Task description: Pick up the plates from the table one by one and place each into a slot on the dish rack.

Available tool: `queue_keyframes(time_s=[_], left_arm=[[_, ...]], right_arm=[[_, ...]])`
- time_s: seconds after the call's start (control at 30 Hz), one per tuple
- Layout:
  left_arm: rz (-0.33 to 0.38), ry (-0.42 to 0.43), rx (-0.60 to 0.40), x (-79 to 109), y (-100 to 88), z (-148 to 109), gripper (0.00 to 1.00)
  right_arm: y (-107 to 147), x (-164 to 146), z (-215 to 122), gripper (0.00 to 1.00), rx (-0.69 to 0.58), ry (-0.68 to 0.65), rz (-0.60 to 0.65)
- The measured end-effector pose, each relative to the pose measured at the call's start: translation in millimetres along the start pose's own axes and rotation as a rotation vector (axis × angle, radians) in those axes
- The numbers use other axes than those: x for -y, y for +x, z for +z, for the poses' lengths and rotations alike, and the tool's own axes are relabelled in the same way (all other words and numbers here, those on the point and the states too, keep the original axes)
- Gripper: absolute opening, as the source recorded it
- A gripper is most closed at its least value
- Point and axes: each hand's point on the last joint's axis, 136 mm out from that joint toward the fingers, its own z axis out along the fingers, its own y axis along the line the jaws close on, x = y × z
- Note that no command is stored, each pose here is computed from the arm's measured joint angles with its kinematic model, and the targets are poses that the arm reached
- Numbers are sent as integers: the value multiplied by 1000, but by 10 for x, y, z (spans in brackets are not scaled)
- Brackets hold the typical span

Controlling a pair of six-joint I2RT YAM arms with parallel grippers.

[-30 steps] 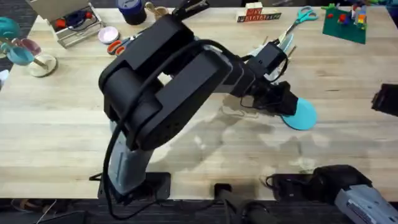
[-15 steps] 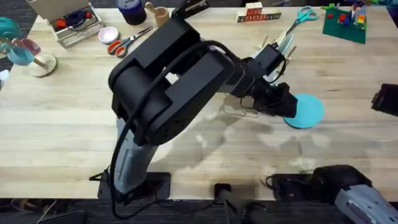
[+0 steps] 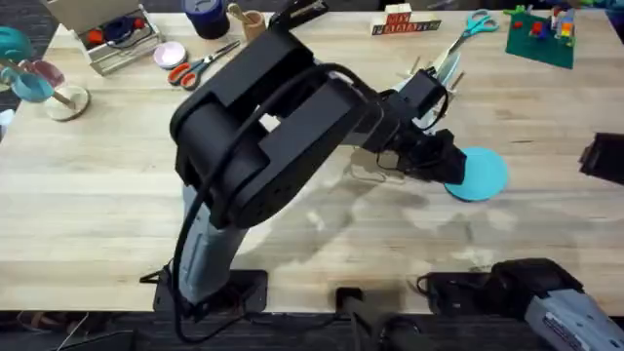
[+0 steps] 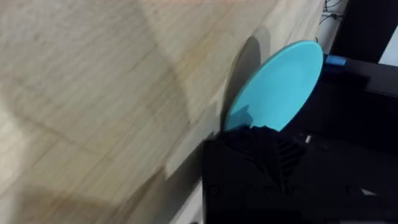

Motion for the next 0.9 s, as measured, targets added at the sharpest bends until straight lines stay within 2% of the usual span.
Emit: queue_keyframes(time_s=[0.2,0.33,0.6,0.8,0.9], left_arm=[[0,0,0,-1,0,0,41],[0,0,0,-1,0,0,41],[0,0,0,0,0,0,41],[1,1,0,1,-1,0,41],[1,1,0,1,-1,0,40]], right_arm=[[-21,-39,81,995,-48,4,-18],[-148,-99,216,995,-79,14,-20],[-222,92,533,995,-227,112,96],[-348,167,799,993,-285,42,176],[-408,174,889,994,-289,1,174]])
